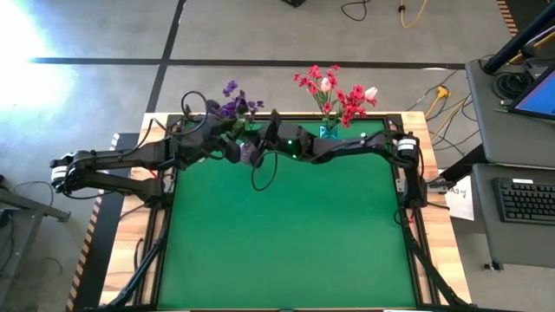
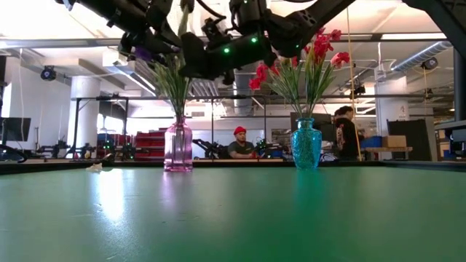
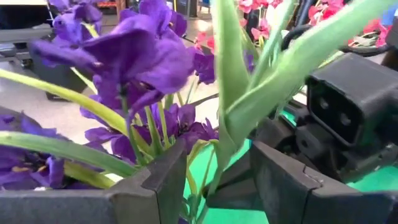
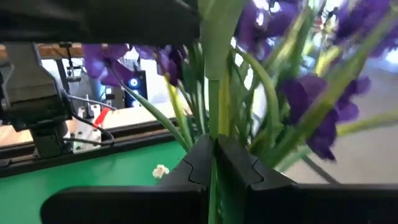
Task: Sort flowers into vase by color
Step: Put the black flower into the violet vase
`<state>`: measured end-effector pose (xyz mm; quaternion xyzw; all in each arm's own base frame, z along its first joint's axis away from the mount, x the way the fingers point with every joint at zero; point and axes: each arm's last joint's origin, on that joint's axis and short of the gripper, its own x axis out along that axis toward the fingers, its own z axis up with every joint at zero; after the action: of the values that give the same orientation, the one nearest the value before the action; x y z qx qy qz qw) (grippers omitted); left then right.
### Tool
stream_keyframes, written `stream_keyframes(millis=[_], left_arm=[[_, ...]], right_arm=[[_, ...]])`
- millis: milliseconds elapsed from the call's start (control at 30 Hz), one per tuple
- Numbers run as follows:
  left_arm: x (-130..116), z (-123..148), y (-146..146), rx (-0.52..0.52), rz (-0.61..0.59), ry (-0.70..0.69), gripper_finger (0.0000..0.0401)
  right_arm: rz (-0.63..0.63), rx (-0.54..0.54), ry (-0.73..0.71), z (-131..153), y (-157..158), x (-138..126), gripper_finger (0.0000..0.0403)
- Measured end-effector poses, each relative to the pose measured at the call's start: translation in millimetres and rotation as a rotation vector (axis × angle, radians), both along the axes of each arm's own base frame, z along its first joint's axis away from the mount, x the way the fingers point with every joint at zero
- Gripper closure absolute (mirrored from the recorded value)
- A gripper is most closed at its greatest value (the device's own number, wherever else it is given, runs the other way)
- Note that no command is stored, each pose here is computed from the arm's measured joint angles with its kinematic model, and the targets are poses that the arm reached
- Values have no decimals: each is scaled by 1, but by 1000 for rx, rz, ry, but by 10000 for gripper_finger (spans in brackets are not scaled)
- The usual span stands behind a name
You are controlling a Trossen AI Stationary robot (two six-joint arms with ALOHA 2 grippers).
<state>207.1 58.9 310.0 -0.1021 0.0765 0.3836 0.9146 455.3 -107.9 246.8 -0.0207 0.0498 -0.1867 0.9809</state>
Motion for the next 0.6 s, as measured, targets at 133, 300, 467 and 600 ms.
stream_keyframes(millis=[133,300,467,600], left_arm=[[0,0,0,0,0,0,239],[0,0,0,0,-1,0,239],[1,0,-1,-8,-33,-3,239],[1,0,-1,-12,-48,-3,239]], right_arm=[[-6,28,7,-1,-2,-1,390],[-16,52,21,-3,-6,-2,390],[-22,65,35,-5,-8,-3,390],[-24,69,58,-7,-8,-3,390]])
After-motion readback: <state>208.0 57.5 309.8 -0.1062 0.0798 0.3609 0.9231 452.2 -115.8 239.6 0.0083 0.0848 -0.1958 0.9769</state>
